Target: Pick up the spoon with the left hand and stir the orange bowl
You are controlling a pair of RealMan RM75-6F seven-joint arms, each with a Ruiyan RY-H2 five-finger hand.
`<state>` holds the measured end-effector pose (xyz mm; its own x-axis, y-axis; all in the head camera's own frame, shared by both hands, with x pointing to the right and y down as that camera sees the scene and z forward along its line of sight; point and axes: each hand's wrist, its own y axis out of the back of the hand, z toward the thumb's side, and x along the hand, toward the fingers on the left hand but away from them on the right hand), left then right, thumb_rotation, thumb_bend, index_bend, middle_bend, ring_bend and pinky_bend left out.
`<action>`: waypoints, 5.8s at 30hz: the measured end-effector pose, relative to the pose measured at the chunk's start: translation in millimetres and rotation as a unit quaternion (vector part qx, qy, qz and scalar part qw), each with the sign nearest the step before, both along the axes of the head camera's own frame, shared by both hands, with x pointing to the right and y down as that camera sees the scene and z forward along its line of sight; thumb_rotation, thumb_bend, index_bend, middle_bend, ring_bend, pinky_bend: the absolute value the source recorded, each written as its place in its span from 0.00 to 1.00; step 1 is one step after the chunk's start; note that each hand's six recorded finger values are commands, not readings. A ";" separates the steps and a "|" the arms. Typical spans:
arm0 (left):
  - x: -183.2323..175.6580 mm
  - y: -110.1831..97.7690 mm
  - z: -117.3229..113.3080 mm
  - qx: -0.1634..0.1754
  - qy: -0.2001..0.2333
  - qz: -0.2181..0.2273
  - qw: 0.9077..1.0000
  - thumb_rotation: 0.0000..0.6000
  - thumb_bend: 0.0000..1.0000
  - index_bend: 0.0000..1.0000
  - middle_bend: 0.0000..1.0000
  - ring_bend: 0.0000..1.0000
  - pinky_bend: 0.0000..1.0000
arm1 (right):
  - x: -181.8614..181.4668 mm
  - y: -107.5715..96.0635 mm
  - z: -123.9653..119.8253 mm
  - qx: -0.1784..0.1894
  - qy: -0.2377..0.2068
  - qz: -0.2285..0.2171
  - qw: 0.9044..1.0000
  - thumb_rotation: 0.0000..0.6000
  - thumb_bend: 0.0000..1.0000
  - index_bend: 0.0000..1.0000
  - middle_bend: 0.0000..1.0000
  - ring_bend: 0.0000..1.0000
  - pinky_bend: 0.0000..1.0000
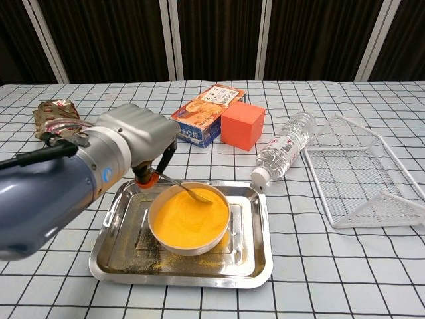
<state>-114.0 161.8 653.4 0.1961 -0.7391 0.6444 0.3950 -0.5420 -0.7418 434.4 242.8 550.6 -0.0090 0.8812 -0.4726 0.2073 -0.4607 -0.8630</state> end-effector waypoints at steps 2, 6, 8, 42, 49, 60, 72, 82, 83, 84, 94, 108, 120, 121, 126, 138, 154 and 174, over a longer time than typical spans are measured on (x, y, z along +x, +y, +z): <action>0.3 1.7 1.2 -0.002 -0.002 0.002 1.000 1.00 0.79 0.88 1.00 0.92 0.97 | 0.3 0.0 -0.1 0.000 0.000 0.001 1.000 1.00 0.36 0.00 0.00 0.00 0.00; -2.1 4.0 3.1 -0.010 -0.010 0.005 1.000 1.00 0.79 0.88 1.00 0.92 0.97 | 0.0 0.2 0.1 -0.001 -0.001 0.001 1.000 1.00 0.36 0.00 0.00 0.00 0.00; -5.2 5.0 3.7 -0.016 -0.017 0.007 1.000 1.00 0.79 0.88 1.00 0.92 0.97 | -0.1 0.3 0.1 -0.002 -0.001 0.001 1.000 1.00 0.36 0.00 0.00 0.00 0.00; -19.2 10.9 -18.2 -0.064 -0.037 0.007 0.997 1.00 0.79 0.88 1.00 0.92 0.97 | -0.4 1.2 0.7 -0.007 -0.008 0.009 1.000 1.00 0.36 0.00 0.00 0.00 0.00; -10.7 12.1 -15.8 -0.071 -0.071 0.019 0.995 1.00 0.79 0.88 1.00 0.92 0.97 | -0.1 0.7 0.8 -0.008 -0.010 0.010 1.000 1.00 0.36 0.00 0.00 0.00 0.00; -5.5 4.9 -5.4 -0.061 -0.088 0.002 0.994 1.00 0.79 0.88 1.00 0.92 0.97 | -0.4 0.7 1.0 -0.010 -0.012 0.013 1.000 1.00 0.36 0.00 0.00 0.00 0.00; 3.8 -2.9 -2.8 -0.046 -0.062 -0.024 0.997 1.00 0.79 0.88 1.00 0.92 0.97 | -0.5 0.3 1.5 -0.013 -0.015 0.016 1.000 1.00 0.36 0.00 0.00 0.00 0.00; 5.6 -6.4 -4.8 -0.032 -0.045 -0.033 0.998 1.00 0.79 0.88 1.00 0.92 0.97 | -0.6 0.5 1.6 -0.013 -0.015 0.015 1.000 1.00 0.36 0.00 0.00 0.00 0.00; 5.2 -6.8 -5.0 -0.031 -0.045 -0.034 0.998 1.00 0.79 0.88 1.00 0.92 0.97 | -0.5 0.5 1.7 -0.014 -0.015 0.016 1.000 1.00 0.36 0.00 0.00 0.00 0.00; 4.6 -7.2 -5.3 -0.030 -0.045 -0.034 0.998 1.00 0.79 0.88 1.00 0.92 0.97 | -0.6 0.5 1.7 -0.014 -0.015 0.016 1.000 1.00 0.36 0.00 0.00 0.00 0.00; 0.5 -10.2 -8.4 -0.024 -0.041 -0.038 0.998 1.00 0.79 0.88 1.00 0.92 0.97 | -0.9 0.9 1.6 -0.014 -0.015 0.015 1.000 1.00 0.36 0.00 0.00 0.00 0.00; -4.7 -11.5 -21.2 -0.021 -0.021 -0.038 0.999 1.00 0.79 0.88 1.00 0.92 0.97 | -0.1 1.0 1.8 -0.015 -0.014 0.017 1.000 1.00 0.36 0.00 0.00 0.00 0.00; -20.4 -3.0 -30.4 -0.024 -0.032 -0.012 0.999 1.00 0.79 0.87 1.00 0.92 0.97 | 0.0 1.0 2.2 -0.015 -0.012 0.017 1.000 1.00 0.36 0.00 0.00 0.00 0.00; -21.6 -1.3 -29.7 -0.024 -0.037 -0.007 0.999 1.00 0.79 0.87 1.00 0.92 0.97 | -0.1 1.2 2.3 -0.016 -0.012 0.017 1.000 1.00 0.36 0.00 0.00 0.00 0.00; -23.8 3.2 -27.5 -0.033 -0.054 0.002 0.998 1.00 0.79 0.87 1.00 0.92 0.97 | -0.1 1.0 2.5 -0.016 -0.012 0.018 1.000 1.00 0.36 0.00 0.00 0.00 0.00; -22.9 0.6 -25.3 -0.110 -0.038 -0.064 0.991 1.00 0.79 0.87 1.00 0.92 0.97 | 0.5 0.8 2.6 -0.017 -0.014 0.020 1.000 1.00 0.36 0.00 0.00 0.00 0.00; -27.9 -15.0 -32.1 -0.164 -0.042 -0.115 0.979 1.00 0.79 0.87 1.00 0.92 0.97 | 0.9 0.9 2.5 -0.017 -0.013 0.019 1.000 1.00 0.36 0.00 0.00 0.00 0.00; -30.2 -11.8 -24.7 -0.169 -0.043 -0.115 0.978 1.00 0.79 0.87 1.00 0.92 0.97 | 1.4 1.1 2.4 -0.017 -0.011 0.019 1.000 1.00 0.36 0.00 0.00 0.00 0.00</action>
